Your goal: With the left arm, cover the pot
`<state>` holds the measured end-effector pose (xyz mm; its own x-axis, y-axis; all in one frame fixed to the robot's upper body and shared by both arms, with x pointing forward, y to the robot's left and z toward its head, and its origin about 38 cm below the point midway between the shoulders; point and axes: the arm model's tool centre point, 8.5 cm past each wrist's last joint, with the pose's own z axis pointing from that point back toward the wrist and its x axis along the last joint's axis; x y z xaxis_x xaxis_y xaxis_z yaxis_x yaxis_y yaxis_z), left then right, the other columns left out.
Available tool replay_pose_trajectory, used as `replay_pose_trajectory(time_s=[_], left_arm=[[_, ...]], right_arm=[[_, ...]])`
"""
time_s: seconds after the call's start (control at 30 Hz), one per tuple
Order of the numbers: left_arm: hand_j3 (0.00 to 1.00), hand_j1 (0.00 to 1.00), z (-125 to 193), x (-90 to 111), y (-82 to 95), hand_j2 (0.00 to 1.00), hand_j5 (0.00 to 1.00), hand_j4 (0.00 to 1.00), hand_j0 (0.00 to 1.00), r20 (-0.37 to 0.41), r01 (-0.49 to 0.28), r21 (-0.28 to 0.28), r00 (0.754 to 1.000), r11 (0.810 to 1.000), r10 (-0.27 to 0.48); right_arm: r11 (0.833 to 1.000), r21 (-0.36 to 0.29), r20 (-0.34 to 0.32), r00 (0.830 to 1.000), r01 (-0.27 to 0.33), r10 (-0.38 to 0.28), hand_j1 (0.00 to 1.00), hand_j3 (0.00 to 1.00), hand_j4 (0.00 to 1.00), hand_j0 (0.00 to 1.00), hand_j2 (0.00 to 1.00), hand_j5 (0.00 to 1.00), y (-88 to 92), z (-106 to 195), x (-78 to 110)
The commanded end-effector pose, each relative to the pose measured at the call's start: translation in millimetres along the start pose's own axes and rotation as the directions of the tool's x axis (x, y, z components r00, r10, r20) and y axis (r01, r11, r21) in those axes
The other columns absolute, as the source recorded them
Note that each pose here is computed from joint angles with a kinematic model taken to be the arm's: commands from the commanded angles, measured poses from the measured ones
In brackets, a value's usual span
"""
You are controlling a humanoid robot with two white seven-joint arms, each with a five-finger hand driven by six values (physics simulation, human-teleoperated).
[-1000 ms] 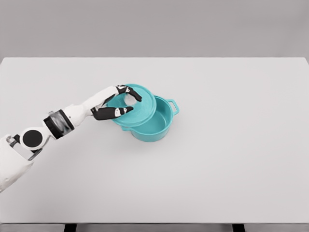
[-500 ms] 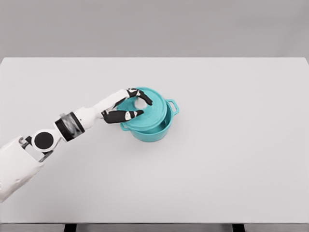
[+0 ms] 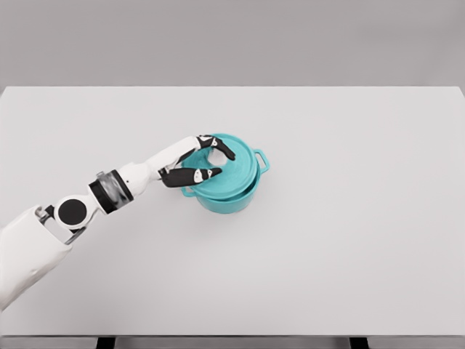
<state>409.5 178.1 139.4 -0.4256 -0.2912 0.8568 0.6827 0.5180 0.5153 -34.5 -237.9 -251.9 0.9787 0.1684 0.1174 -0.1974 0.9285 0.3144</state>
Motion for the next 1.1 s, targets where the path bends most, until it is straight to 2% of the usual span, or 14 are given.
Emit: replay_pose_trajectory(time_s=[0.0,1.07], left_arm=[[0.55,0.55,-0.6,0.2,-0.6,0.55,0.55,0.55,0.55,0.002,-0.006,0.0,1.0,1.0,0.006],[0.55,0.55,-2.9,1.8,-4.3,0.55,0.55,0.55,0.55,0.011,-0.014,-0.003,1.0,1.0,0.014]], right_arm=[[1.0,0.001,0.0,1.0,-0.001,0.001,1.0,1.0,1.0,1.0,1.0,1.0,0.0,0.0,0.0],[1.0,0.001,0.0,1.0,-0.001,0.001,1.0,1.0,1.0,1.0,1.0,1.0,0.0,0.0,0.0]])
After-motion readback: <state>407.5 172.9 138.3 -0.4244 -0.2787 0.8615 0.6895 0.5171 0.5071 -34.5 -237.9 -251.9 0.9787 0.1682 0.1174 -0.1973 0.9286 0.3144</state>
